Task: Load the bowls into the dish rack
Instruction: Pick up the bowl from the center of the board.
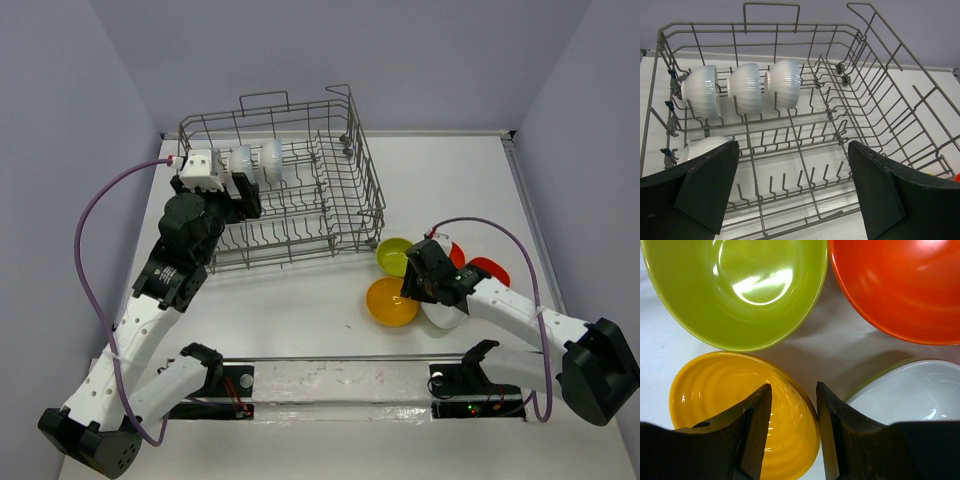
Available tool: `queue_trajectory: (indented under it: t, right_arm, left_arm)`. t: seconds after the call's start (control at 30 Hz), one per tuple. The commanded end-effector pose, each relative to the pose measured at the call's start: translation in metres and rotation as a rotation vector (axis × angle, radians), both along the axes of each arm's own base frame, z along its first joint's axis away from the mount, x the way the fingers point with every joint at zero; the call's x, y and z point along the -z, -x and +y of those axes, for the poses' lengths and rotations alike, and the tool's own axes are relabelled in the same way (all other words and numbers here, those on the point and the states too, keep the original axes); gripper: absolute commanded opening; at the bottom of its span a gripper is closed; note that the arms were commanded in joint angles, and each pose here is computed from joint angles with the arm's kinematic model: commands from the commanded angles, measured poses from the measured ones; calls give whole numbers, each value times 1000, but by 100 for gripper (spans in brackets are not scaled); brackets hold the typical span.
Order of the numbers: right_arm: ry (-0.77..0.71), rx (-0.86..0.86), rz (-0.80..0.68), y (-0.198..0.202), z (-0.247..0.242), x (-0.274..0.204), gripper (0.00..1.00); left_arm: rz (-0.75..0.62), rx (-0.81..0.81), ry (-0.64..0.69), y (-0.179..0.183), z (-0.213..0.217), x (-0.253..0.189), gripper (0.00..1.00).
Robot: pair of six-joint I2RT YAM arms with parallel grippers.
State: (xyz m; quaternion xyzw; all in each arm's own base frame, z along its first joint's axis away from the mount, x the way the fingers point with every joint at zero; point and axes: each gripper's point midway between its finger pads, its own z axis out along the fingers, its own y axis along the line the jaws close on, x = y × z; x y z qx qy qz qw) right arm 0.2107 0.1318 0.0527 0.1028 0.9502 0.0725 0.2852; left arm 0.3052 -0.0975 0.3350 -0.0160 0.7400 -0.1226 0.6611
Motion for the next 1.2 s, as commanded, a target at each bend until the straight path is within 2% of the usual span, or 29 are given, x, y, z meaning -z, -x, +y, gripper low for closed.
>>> queue_trajectory:
  t: [0.0, 0.33, 0.7, 0.8, 0.9, 0.93, 1.03, 1.17]
  right_arm:
    - [-59, 9, -37, -4, 7, -7, 45]
    - [-106, 10, -31, 5, 9, -4, 39]
    - [-139, 18, -26, 10, 10, 3, 37]
    - [-149, 17, -34, 10, 11, 0, 31]
    - [-170, 11, -47, 10, 13, -8, 19]
    - [-175, 10, -51, 9, 14, -11, 12]
    - [-191, 11, -79, 6, 16, -28, 1]
    - [-205, 25, -146, -1, 13, -62, 1]
  left_arm:
    - [-33, -3, 3, -1, -1, -10, 99]
    - [-38, -9, 8, 0, 1, -12, 99]
    - [-37, -9, 7, 0, 1, -12, 99]
    - [-35, -17, 7, 1, 2, -12, 99]
    - [-33, -29, 4, 1, 5, -11, 99]
    - [-32, -32, 1, 1, 5, -10, 99]
    - [-21, -29, -1, 0, 4, -8, 99]
    - [1, -25, -4, -3, 2, -5, 99]
